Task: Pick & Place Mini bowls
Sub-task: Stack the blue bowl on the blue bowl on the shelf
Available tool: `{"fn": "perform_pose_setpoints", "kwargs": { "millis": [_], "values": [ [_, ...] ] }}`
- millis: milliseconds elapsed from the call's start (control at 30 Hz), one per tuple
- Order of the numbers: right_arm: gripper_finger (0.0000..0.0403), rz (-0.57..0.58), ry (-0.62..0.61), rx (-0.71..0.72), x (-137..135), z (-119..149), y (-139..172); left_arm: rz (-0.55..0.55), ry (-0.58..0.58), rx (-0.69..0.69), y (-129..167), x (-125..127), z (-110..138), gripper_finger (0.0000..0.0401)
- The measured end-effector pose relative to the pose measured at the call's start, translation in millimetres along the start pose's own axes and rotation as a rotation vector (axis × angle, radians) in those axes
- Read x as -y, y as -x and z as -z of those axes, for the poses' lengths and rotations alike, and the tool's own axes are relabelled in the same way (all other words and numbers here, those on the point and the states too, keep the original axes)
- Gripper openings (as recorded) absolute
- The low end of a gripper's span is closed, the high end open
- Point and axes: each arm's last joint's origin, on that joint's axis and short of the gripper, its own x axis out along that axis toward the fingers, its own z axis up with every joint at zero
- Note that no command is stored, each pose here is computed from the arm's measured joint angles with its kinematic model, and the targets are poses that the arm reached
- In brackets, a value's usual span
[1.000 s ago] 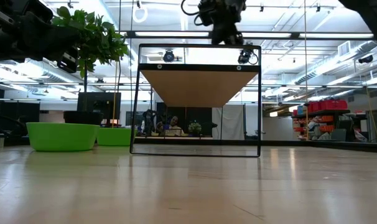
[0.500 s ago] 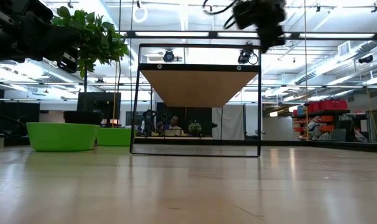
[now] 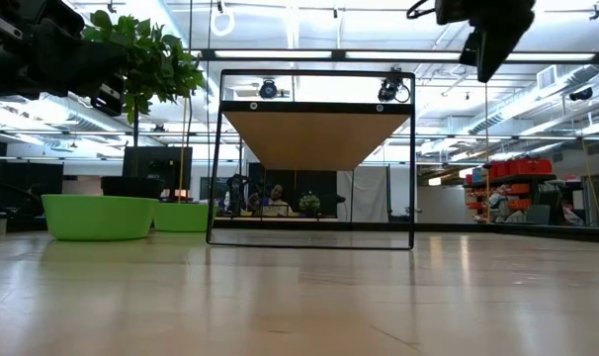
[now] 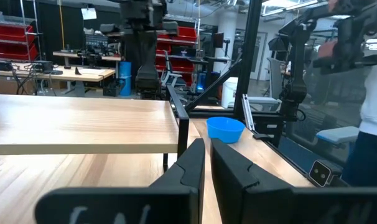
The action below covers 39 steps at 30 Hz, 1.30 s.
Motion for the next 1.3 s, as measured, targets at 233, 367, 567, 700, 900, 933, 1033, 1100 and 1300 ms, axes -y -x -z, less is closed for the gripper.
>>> {"fn": "perform_pose_setpoints", "kwargs": {
  "millis": [233,367,567,700,900,933,1033,1100,1300],
  "values": [
    [0.0024,-0.044,0.092,0.041,-15.7,17.2,-15.0,0.0,0.0,0.0,0.0,0.0,0.0,0.003],
    [0.0024,-0.073,0.151,0.019,-28.3,22.4,-23.5,0.0,0.0,0.0,0.0,0.0,0.1,0.003],
    [0.0024,-0.12,0.198,0.015,-52.4,27.0,-33.3,0.0,0.0,0.0,0.0,0.0,-0.1,0.003],
    [0.0024,-0.158,0.23,0.014,-70.5,29.0,-37.6,0.0,0.0,0.0,0.0,0.0,0.1,0.003],
    [0.0024,-0.205,0.26,0.003,-98.0,31.9,-48.0,0.0,0.0,0.0,0.0,0.0,0.0,0.003],
    [0.0024,-0.213,0.265,0.002,-102.3,32.2,-49.9,0.0,0.0,0.0,0.0,0.0,0.1,0.003],
    [0.0024,-0.227,0.271,-0.011,-113.1,34.5,-55.0,0.0,0.0,0.0,0.0,0.0,0.0,0.003],
    [0.0024,-0.235,0.282,-0.018,-119.6,36.1,-58.0,0.0,0.0,0.0,0.0,0.0,0.0,0.003],
    [0.0034,-0.235,0.341,-0.068,-134.8,43.9,-67.9,0.0,0.0,0.0,0.0,0.0,0.1,0.003]
  ]
}}
